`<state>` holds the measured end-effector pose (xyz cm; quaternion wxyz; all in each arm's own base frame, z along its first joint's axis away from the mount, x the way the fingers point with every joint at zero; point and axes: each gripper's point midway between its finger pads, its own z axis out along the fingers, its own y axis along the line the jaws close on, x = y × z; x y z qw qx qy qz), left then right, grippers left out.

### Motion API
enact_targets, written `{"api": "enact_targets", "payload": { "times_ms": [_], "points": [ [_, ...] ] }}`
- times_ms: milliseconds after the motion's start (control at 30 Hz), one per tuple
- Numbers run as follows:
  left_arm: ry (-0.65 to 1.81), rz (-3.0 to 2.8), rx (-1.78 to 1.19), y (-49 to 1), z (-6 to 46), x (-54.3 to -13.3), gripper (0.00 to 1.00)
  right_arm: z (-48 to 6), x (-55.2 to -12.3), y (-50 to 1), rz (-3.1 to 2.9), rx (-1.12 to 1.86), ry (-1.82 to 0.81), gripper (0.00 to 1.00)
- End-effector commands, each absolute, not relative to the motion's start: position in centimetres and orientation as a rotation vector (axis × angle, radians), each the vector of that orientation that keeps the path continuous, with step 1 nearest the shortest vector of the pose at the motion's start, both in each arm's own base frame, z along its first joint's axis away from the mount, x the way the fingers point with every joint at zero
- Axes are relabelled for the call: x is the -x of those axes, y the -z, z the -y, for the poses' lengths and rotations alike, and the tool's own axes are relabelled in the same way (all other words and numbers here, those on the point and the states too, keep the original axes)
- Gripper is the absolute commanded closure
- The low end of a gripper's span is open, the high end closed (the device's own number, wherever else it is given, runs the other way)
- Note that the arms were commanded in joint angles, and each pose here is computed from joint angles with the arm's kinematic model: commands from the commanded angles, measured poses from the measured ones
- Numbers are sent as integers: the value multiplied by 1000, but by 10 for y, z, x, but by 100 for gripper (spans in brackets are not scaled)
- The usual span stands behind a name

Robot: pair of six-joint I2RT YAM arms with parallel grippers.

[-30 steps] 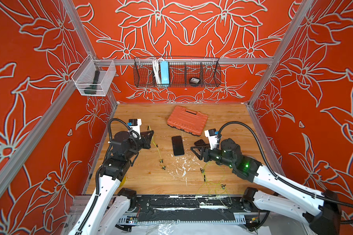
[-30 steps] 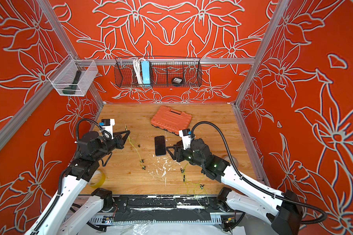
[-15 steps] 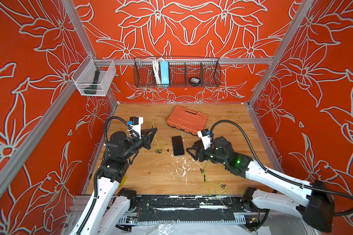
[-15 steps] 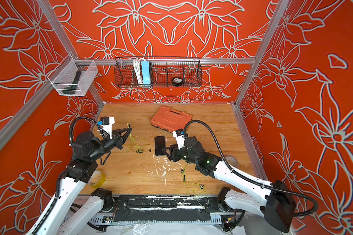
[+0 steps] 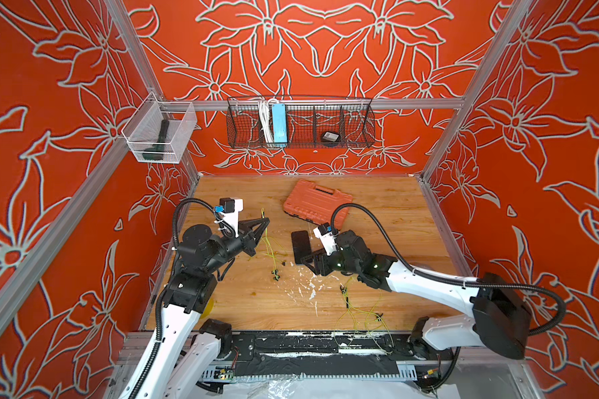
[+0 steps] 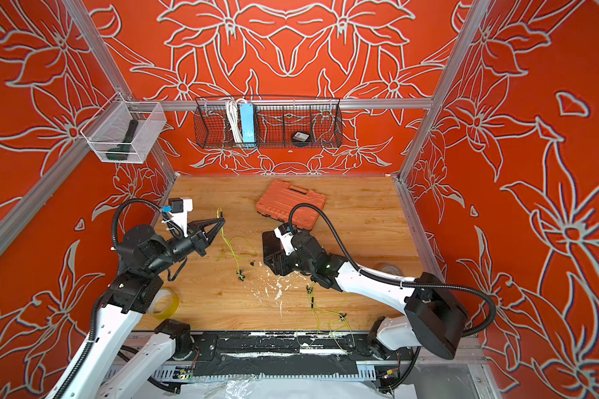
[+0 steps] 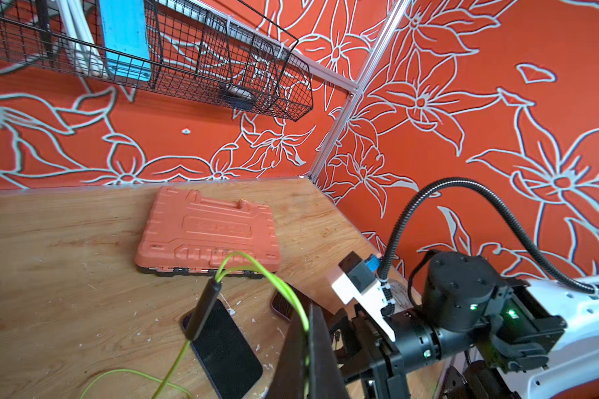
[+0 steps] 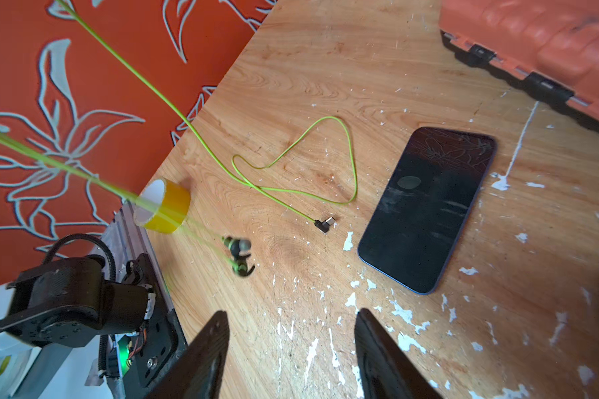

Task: Plug wired earphones into phones
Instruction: Pick up the wired earphone from the center of the board.

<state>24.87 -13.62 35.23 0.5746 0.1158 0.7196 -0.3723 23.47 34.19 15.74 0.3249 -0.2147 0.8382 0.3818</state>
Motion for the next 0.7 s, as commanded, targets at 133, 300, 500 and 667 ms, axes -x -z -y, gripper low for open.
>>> {"api": "enact_targets", "payload": {
  "times_ms": [133, 300, 500, 667],
  "points": [
    [873, -1638, -313, -367, 139, -239, 100, -366, -238, -153, -2125, 736, -893, 41],
    [788, -1657, -265, -365, 128, -244, 100, -378, -231, -132, -2129, 818, -877, 62],
    [777, -1655, -262, -365, 128, -244, 100, -399, -231, -107, -2122, 851, -859, 58],
    [780, -1658, -267, -365, 129, -242, 100, -409, -242, -95, -2090, 855, -789, 58]
  ]
}}
